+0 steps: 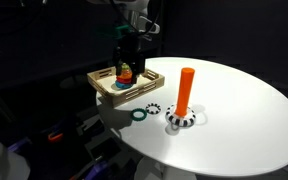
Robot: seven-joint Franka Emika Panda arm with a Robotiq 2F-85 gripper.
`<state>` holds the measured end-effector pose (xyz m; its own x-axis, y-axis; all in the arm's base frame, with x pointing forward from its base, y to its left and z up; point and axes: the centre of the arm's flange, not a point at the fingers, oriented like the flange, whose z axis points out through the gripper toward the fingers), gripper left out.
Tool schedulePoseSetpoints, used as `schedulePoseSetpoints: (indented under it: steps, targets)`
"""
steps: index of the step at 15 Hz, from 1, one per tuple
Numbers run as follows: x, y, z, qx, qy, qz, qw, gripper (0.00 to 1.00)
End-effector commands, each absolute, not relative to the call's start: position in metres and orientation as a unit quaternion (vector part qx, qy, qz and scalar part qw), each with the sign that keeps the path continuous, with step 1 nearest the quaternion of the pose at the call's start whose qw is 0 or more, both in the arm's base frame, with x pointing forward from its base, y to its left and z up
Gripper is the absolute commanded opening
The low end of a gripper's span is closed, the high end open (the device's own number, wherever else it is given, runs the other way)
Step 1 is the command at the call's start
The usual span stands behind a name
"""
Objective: Take the ring off of the stack of rings
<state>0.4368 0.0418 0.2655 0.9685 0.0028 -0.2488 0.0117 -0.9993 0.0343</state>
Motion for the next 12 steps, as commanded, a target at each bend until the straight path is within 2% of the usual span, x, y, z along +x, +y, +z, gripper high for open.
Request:
schedulePoseSetpoints:
  steps: [1,8,10,12]
  targets:
    - [0.437,0.050,0.310,0.993,0.005,-0.118,0.006,1.00]
    - [0.442,0.064,0.375,0.997,0.007,-0.071,0.009,1.00]
    - [0.442,0.070,0.381,0.997,0.026,-0.066,-0.008,1.00]
    - [0.443,0.068,0.371,0.998,0.017,-0.062,0.002,1.00]
